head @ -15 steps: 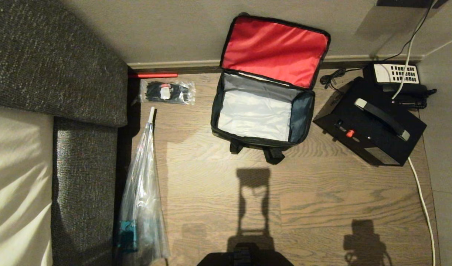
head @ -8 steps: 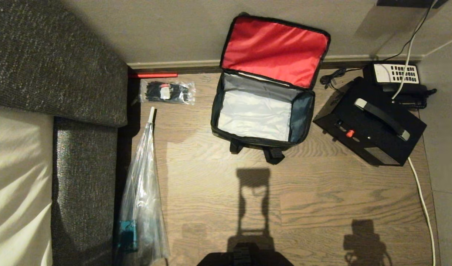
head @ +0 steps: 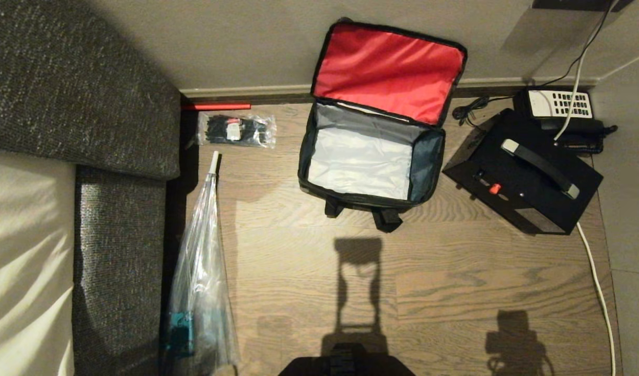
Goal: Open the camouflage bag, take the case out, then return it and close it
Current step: Grip the handle again
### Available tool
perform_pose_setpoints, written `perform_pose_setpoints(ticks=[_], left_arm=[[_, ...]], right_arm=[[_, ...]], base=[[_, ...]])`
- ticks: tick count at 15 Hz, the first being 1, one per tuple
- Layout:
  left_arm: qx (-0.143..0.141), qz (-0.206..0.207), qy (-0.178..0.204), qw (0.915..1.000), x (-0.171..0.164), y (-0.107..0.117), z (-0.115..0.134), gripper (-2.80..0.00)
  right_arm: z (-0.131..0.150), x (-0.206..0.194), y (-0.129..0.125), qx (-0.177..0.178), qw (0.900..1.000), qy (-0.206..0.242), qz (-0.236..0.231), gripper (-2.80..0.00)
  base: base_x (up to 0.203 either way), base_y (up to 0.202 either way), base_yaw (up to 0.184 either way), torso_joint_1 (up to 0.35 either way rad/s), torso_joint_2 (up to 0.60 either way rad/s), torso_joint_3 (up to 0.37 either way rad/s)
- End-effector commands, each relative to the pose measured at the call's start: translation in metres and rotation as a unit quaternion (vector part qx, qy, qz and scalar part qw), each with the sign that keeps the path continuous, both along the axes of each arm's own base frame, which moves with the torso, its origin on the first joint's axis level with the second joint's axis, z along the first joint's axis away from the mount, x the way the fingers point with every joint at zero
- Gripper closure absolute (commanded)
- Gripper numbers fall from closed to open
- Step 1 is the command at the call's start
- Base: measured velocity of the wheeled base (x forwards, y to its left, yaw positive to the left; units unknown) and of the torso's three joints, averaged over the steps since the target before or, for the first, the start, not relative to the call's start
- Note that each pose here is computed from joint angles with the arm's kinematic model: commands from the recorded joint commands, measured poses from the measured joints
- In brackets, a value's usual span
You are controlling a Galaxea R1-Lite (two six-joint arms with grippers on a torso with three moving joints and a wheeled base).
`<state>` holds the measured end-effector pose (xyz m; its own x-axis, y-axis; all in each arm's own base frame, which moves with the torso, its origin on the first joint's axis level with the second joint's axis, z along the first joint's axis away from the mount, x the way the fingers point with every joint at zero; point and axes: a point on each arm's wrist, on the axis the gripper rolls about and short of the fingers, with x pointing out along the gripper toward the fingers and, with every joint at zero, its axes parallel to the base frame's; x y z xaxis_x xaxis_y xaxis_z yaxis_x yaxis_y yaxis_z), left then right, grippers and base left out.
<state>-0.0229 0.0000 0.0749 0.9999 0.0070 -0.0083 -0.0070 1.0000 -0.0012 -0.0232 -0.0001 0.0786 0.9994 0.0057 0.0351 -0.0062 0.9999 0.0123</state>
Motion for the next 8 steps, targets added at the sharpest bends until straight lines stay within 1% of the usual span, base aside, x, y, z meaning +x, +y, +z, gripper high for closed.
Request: perform_pose_setpoints(ticks=[1,8], left_arm=[[0.0,0.0,0.0,1.0,-0.0001,0.0,0.0001,0.0],[0.0,0.0,0.0,1.0,-0.0001,0.0,0.0001,0.0]], right_arm=[[-0.0042,-0.0004,0.0,0.0,1.0,-0.003,0.0,0.0],[-0.0042,-0.0004,0.0,0.0,1.0,-0.003,0.0,0.0]], base=[[0.0,0.0,0.0,0.0,0.0,0.0],[0.0,0.0,0.0,0.0,0.0,0.0]])
